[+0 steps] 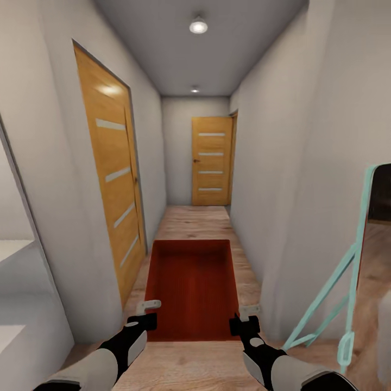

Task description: Move the two storage containers from the living room to the garage. In the garage, place one container on the floor and stack the other container on top of it (either order is fine).

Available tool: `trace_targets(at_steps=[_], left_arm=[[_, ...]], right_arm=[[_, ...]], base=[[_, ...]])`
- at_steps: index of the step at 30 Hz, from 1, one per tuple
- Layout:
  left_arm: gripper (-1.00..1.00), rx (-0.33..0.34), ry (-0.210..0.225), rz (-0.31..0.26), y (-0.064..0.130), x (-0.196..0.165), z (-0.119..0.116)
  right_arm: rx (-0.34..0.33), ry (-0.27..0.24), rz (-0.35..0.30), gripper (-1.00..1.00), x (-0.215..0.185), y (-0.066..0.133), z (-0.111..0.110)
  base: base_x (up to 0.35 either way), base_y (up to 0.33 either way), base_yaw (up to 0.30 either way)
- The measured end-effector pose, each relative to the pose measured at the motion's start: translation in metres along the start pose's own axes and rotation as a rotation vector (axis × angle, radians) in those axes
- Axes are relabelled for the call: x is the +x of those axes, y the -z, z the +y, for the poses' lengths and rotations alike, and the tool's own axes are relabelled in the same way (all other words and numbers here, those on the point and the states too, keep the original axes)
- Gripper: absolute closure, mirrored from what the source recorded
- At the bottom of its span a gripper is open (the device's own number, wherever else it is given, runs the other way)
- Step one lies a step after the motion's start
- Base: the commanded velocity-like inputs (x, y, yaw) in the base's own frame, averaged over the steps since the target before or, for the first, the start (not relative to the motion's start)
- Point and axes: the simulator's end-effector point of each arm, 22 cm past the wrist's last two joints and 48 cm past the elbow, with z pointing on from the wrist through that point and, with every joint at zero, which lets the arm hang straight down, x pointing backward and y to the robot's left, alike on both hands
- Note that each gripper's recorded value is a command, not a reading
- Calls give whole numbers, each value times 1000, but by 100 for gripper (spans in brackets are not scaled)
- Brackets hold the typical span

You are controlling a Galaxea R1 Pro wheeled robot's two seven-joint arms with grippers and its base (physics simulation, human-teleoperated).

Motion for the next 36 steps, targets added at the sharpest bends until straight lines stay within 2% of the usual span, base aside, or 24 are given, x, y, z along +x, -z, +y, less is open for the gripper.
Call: trace_targets(at_steps=[28, 36], left_arm=[[100, 0, 0, 1, 0, 1, 0], [100, 0, 0, 1, 0, 1, 0]], right_arm=[[0, 1, 1, 100, 0, 0, 0], [0, 1, 1, 100, 0, 0, 0]], base=[[318, 100, -9], [321, 20, 0]])
